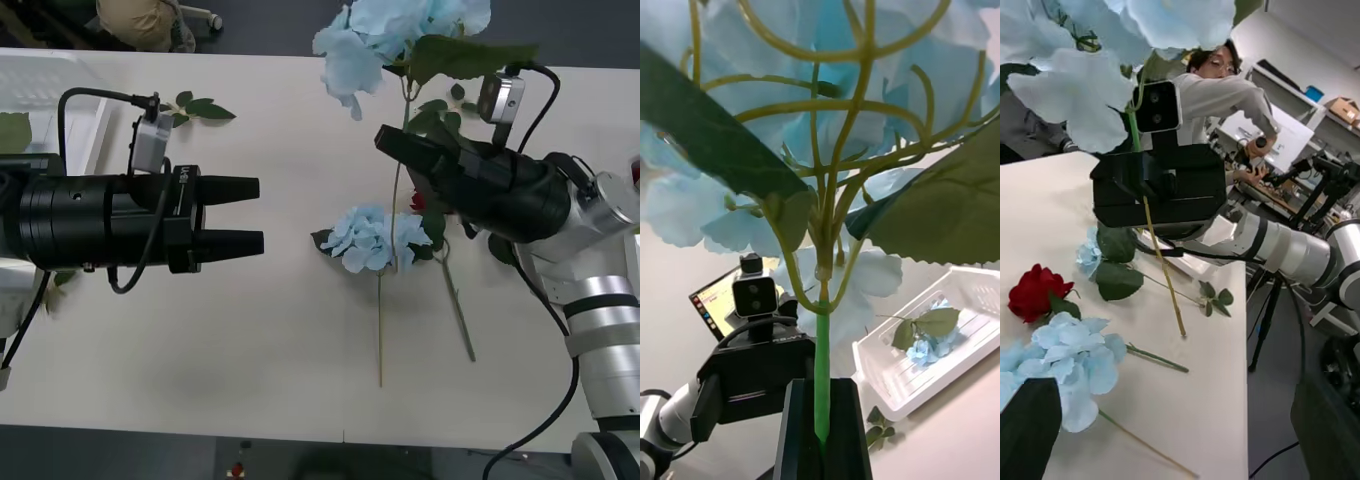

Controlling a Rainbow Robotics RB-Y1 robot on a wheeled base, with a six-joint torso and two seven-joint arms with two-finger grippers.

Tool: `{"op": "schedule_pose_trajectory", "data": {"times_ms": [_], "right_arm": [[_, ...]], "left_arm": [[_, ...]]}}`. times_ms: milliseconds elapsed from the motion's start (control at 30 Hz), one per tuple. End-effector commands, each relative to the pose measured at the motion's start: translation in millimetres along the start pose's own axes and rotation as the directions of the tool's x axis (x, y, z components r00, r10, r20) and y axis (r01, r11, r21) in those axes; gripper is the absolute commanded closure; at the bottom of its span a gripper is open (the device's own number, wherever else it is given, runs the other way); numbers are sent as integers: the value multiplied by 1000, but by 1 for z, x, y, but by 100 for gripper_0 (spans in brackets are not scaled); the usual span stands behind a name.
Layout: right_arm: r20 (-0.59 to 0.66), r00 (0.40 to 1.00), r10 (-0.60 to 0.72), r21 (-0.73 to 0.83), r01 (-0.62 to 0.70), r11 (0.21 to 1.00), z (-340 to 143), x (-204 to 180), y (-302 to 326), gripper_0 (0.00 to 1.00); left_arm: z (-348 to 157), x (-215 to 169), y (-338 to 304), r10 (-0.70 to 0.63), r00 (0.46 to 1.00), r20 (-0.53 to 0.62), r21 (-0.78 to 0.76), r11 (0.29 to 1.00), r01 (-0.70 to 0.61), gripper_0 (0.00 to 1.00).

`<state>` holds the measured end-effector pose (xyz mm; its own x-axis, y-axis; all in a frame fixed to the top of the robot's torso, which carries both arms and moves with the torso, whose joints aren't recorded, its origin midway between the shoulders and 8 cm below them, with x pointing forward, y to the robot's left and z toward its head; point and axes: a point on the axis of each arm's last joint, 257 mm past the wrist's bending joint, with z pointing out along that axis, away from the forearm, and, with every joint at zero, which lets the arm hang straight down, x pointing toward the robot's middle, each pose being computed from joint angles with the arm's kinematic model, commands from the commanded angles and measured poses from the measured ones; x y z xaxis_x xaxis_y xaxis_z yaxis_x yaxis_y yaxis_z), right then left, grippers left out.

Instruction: Put the red flowers into the right box and the blue flowers into the left box

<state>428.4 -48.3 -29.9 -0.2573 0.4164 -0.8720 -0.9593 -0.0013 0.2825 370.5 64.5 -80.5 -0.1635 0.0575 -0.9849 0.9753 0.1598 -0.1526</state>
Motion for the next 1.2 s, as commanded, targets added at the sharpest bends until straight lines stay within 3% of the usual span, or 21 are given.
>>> {"op": "schedule_pose_trajectory", "data": {"times_ms": [33, 467, 1067, 1100, 1200], "right_arm": [[1, 1000, -27, -54, 27, 998, 20, -6, 14, 100], [-10, 1000, -20, -54, 19, 998, 25, -1, 13, 100], [-8, 1000, -22, -55, 22, 998, 26, -3, 13, 100], [-7, 1000, -21, -57, 21, 998, 27, -3, 14, 100], [-5, 1000, -23, -55, 22, 998, 27, -4, 13, 100]], "left_arm": [[9, 7, 9, -116, 993, 23, 11, 993, 116, 11], [80, 40, 16, -273, 959, 74, 15, 962, 273, 10], [147, 28, -1, -246, 966, 77, 40, 969, 243, 11], [148, 27, -1, -245, 967, 76, 41, 969, 242, 14], [148, 27, 0, -246, 966, 78, 39, 969, 244, 62]]}}
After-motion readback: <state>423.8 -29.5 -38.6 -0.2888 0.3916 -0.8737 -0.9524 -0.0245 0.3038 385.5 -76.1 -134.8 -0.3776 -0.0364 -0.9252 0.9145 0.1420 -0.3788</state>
